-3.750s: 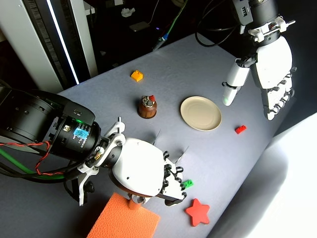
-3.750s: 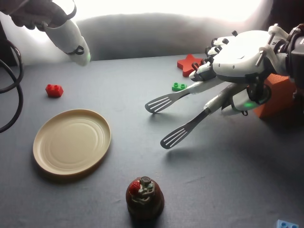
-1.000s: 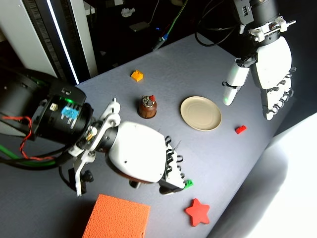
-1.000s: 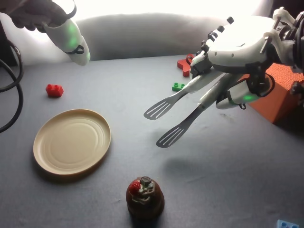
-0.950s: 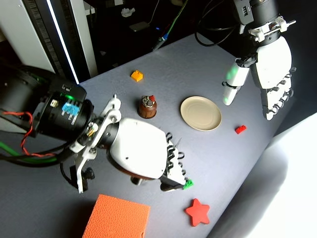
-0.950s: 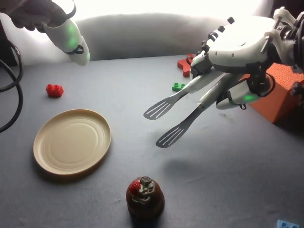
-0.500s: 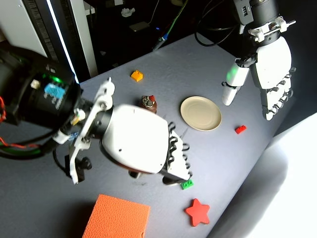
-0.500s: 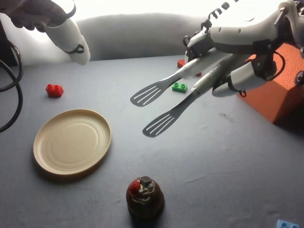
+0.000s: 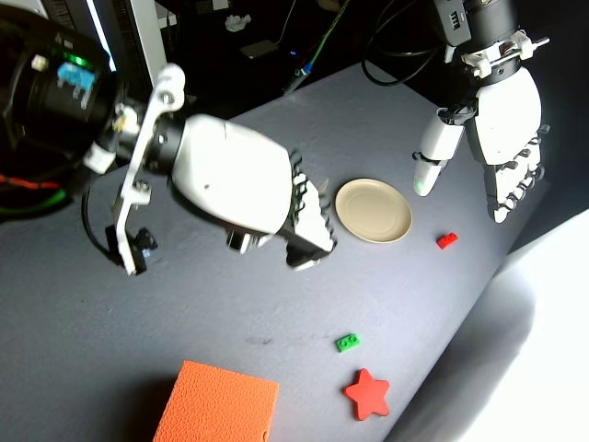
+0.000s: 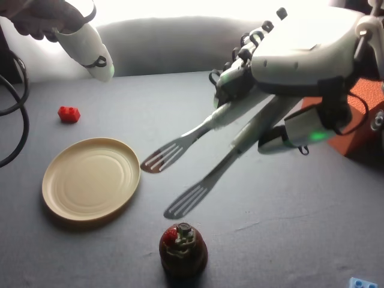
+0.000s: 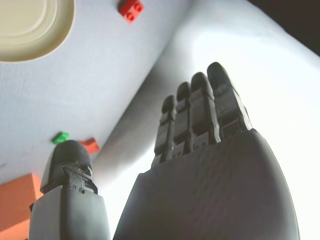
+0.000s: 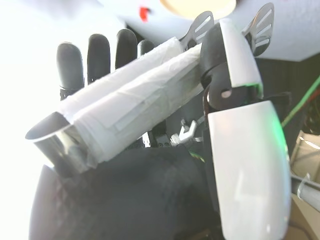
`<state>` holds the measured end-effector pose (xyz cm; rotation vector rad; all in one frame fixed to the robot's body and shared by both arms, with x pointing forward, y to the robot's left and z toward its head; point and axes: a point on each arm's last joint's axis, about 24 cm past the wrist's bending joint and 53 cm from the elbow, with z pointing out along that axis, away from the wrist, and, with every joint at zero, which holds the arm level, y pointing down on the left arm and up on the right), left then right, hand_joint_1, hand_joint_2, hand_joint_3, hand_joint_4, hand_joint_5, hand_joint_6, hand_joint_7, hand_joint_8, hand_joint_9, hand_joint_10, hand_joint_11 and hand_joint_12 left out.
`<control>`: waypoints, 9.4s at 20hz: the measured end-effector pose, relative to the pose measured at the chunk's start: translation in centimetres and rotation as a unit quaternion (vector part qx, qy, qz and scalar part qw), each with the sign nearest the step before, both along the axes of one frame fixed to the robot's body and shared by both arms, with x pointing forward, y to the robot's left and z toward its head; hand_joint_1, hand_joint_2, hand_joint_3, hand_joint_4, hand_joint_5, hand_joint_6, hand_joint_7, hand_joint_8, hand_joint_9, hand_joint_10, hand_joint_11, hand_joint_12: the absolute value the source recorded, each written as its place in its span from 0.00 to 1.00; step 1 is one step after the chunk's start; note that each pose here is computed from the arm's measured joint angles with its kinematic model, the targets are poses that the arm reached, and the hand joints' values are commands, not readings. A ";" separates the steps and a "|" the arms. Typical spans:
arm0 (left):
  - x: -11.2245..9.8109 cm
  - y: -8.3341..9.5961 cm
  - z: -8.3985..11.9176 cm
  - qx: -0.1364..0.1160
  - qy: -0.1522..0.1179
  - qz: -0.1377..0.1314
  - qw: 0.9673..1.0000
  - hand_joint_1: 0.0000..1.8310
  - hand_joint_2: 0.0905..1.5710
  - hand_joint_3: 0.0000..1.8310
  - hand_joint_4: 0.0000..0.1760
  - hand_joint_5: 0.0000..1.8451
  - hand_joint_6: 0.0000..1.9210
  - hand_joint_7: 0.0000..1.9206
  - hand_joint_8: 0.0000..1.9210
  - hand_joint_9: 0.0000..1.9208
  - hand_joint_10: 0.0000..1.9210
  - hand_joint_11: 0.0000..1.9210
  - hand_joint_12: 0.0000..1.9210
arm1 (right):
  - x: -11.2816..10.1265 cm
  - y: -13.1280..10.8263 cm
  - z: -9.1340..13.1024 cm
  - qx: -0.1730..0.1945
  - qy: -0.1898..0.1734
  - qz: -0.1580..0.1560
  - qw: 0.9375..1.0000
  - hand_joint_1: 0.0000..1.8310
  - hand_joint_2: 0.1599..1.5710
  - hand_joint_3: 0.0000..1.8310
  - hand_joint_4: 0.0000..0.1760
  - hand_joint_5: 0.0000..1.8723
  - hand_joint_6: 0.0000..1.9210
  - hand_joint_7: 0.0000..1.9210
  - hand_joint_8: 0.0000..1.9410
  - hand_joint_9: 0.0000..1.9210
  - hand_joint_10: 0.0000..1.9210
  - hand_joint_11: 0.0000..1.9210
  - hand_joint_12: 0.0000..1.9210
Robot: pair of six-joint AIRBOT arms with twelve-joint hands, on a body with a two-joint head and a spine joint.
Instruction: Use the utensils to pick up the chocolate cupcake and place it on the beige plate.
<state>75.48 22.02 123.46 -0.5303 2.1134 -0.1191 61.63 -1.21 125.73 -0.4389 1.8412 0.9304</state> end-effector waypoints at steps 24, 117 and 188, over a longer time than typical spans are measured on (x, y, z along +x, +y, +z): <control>0.0 0.1 0.0 0.001 0.001 0.000 1.000 0.16 0.68 0.00 0.00 0.04 0.00 0.05 0.00 0.06 0.00 0.00 0.16 | -0.8 1.3 -6.4 -0.055 0.009 0.025 0.998 0.50 0.72 0.00 0.00 0.32 0.23 0.28 0.44 0.20 0.66 0.13 0.86; 0.0 -0.2 -0.1 0.000 0.004 -0.002 1.000 0.18 0.69 0.00 0.00 0.10 0.00 0.08 0.00 0.06 0.00 0.00 0.20 | 10.1 13.0 -5.0 -0.007 -0.002 0.002 1.000 0.66 0.75 0.00 0.00 0.41 0.60 0.44 0.74 0.37 0.74 0.34 0.85; 0.0 -0.4 -0.1 -0.007 0.007 -0.003 1.000 0.18 0.69 0.00 0.00 0.08 0.00 0.07 0.00 0.06 0.00 0.00 0.13 | 10.7 11.8 -5.0 -0.013 -0.003 -0.007 1.000 0.55 0.73 0.00 0.00 0.22 0.44 0.12 0.59 0.18 0.78 0.18 0.89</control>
